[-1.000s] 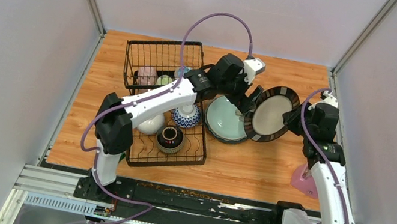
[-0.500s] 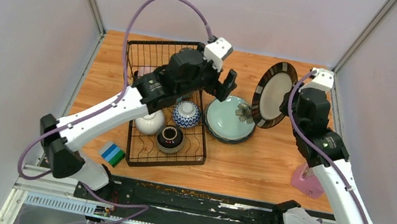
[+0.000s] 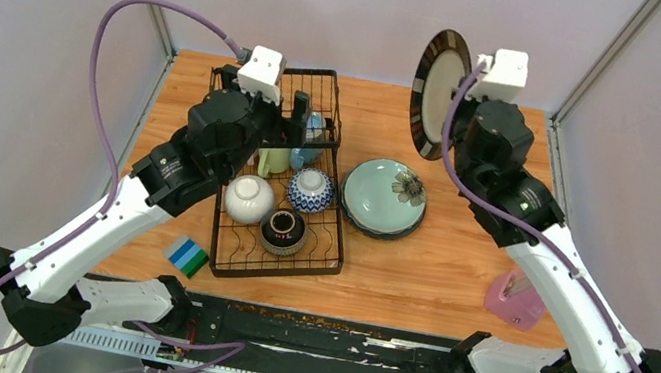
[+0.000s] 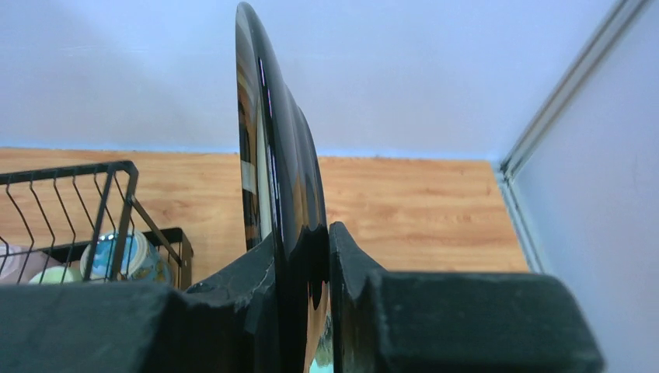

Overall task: Load the mixed dishes into the dish rack
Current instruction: Insert the plate into the dish rack.

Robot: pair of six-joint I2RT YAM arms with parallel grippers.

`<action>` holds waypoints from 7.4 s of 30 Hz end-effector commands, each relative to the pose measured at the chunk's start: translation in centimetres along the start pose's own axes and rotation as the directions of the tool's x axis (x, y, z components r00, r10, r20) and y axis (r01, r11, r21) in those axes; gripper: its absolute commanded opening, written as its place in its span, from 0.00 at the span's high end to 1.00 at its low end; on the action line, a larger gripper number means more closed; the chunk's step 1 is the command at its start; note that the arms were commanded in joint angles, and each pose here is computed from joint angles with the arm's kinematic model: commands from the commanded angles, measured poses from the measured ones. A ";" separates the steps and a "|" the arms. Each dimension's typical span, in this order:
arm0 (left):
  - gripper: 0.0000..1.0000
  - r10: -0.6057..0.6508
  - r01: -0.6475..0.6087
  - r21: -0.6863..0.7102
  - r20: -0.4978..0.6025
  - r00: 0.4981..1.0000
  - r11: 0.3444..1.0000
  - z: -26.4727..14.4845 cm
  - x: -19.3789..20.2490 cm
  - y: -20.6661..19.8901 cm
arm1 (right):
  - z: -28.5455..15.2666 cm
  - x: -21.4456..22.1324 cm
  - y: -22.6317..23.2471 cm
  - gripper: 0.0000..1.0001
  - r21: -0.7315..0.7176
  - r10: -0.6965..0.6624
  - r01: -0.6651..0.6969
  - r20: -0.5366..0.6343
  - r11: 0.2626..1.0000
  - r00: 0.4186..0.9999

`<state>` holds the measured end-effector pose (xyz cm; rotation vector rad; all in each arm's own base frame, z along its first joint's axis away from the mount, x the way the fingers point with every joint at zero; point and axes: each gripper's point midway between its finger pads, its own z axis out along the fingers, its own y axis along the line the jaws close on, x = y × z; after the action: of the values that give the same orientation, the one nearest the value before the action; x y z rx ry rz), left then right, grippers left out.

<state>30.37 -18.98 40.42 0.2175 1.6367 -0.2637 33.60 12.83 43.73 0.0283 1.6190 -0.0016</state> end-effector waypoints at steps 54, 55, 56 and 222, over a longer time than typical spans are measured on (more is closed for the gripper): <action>0.00 -0.421 0.370 -0.244 -0.213 0.882 0.897 -2.2 11.5 13.4 | 4.8 -3.8 20.7 1.00 0.008 0.044 -0.047 0.236 0.999 0.971; 0.00 -0.423 0.373 -0.235 -0.219 0.879 0.898 -2.2 11.6 13.2 | 4.9 -3.2 20.8 1.00 0.003 0.042 -0.043 0.224 0.999 0.974; 0.00 -0.423 0.373 -0.233 -0.226 0.877 0.898 -2.2 11.8 13.1 | 5.1 -2.6 20.9 1.00 -0.001 0.045 -0.046 0.211 0.999 0.976; 0.00 -0.378 0.343 -0.189 -0.195 0.905 0.920 -5.1 8.2 12.2 | 6.6 7.0 25.7 0.55 -0.375 0.005 -0.088 -0.216 0.923 0.976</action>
<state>28.72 -5.63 30.56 -0.2149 1.9578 -0.3918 40.87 39.03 36.56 -0.2664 1.7874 0.3120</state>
